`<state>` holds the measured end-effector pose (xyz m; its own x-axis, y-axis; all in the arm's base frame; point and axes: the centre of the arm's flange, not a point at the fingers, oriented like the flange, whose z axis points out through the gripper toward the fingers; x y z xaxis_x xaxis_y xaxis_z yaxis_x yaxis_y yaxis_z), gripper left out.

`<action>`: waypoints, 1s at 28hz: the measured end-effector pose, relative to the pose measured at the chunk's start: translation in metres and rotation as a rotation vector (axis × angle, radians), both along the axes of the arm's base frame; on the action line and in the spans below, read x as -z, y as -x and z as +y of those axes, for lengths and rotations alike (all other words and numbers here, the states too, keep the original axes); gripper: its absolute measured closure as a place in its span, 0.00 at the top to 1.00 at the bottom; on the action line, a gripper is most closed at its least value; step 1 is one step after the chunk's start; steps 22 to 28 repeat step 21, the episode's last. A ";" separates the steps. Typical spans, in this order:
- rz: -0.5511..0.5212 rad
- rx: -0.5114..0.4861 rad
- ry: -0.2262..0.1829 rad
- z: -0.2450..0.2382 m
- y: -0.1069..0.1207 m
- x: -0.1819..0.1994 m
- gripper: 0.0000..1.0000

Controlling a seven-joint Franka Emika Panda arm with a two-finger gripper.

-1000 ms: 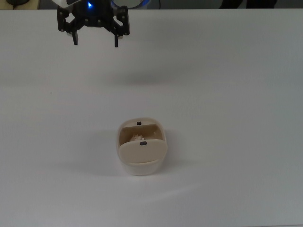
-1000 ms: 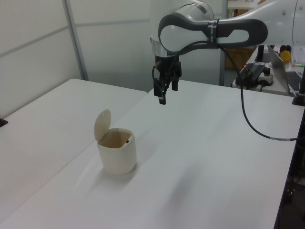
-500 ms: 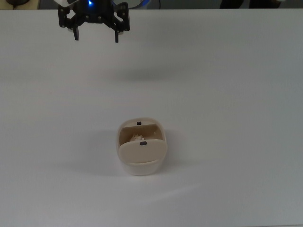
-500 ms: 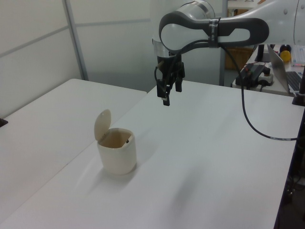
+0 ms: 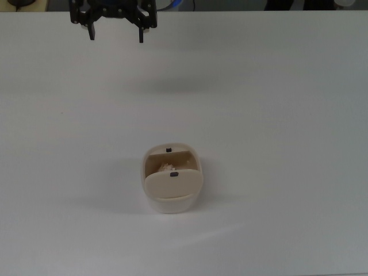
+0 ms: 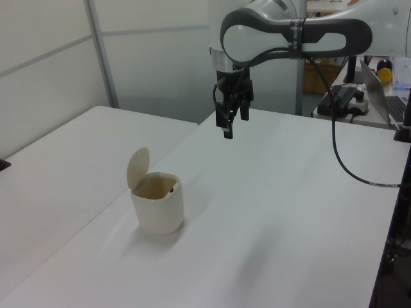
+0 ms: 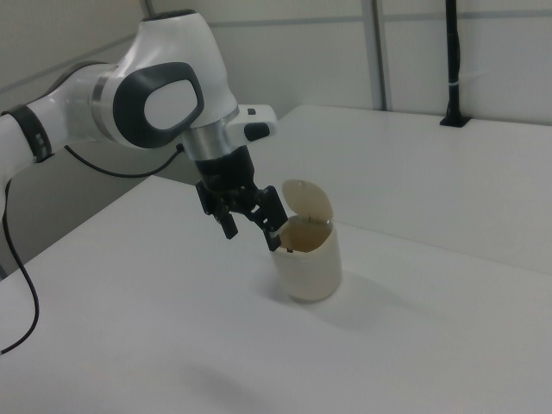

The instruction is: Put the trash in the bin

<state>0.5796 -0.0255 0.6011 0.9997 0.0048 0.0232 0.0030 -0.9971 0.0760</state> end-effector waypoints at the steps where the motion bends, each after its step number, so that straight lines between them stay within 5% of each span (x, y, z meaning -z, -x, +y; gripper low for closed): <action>1: 0.000 0.001 0.000 0.000 0.000 0.000 1.00; 28: -0.001 0.016 0.000 -0.009 0.001 -0.001 1.00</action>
